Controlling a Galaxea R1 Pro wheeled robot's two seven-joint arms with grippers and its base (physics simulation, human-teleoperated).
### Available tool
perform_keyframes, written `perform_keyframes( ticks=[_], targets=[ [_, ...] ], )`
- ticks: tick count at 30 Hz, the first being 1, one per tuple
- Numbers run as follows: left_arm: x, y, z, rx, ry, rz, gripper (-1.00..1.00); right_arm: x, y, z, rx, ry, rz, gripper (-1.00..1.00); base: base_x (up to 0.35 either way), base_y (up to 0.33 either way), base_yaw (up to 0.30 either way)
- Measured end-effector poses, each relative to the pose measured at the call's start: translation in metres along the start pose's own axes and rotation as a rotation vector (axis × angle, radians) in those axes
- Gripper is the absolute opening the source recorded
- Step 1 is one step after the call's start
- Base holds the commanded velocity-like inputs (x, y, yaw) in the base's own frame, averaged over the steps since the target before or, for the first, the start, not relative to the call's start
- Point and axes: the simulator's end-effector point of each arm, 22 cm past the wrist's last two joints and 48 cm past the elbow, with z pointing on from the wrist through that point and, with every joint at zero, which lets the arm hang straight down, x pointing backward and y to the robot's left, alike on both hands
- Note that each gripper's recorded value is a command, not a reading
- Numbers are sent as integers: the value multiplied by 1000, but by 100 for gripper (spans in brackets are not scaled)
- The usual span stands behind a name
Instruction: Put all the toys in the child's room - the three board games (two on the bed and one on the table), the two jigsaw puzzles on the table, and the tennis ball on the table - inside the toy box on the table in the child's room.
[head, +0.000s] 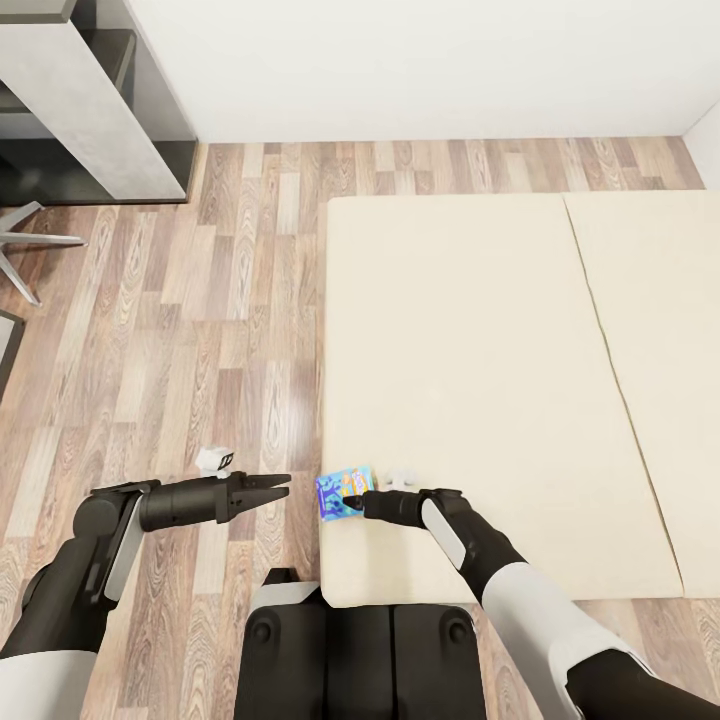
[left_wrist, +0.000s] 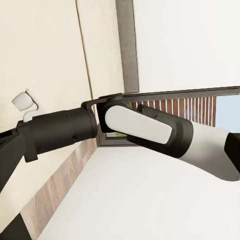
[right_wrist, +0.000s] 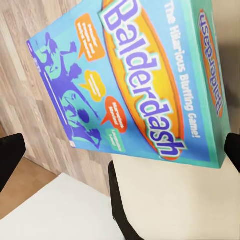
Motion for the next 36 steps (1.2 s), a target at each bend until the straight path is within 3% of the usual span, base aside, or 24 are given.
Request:
perform_keyframes(
  ticks=[19, 36],
  targets=[
    [0, 0, 0, -1, 0, 0, 100, 0, -1, 0, 1, 0, 2, 100, 0, 0, 0],
    [0, 0, -1, -2, -1, 0, 100, 0, 16, 2, -50, -2, 1, 100, 0, 17, 0]
  ],
)
